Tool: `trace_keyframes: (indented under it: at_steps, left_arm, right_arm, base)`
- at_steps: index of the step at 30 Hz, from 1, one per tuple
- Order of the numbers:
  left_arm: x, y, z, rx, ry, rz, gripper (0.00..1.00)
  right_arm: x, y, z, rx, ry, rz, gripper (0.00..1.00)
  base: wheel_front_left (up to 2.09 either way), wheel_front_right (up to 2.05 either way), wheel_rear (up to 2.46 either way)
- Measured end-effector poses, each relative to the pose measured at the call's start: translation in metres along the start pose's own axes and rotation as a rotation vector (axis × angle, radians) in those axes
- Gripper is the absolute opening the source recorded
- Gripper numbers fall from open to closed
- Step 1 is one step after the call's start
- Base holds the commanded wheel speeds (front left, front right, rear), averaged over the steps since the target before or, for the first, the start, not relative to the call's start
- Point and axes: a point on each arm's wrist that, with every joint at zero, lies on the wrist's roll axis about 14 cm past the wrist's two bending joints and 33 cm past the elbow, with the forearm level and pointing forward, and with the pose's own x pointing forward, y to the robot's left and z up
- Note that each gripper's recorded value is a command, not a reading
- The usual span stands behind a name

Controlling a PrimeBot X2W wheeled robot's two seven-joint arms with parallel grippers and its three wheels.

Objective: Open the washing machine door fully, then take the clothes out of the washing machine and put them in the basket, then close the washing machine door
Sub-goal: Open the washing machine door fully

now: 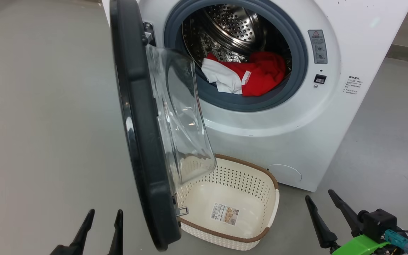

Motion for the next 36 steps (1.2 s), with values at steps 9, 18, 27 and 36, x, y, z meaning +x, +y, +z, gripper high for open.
trace_keyframes:
  at_steps: [9, 18, 27, 36]
  left_arm:
    - [0.0, 0.0, -0.002, 0.002, 0.006, 0.001, 1.0]
    - [0.001, 0.006, 0.005, -0.043, -0.015, 0.026, 0.0]
    - [0.016, 0.001, 0.114, -0.079, -0.354, 0.013, 0.0]
    - [-0.001, -0.09, 0.171, -0.111, -0.533, -0.252, 0.0]
  right_arm:
    - [-0.004, -0.004, -0.013, -0.001, 0.033, -0.023, 1.0]
    - [-0.003, -0.005, -0.015, -0.011, 0.039, -0.022, 1.0]
    - [-0.002, -0.006, -0.019, -0.006, 0.05, -0.022, 1.0]
    - [-0.003, -0.009, -0.019, -0.008, 0.05, -0.031, 1.0]
  base:
    - [0.0, 0.0, 0.0]
    - [0.0, 0.0, 0.0]
    - [0.0, 0.0, 0.0]
    - [0.0, 0.0, 0.0]
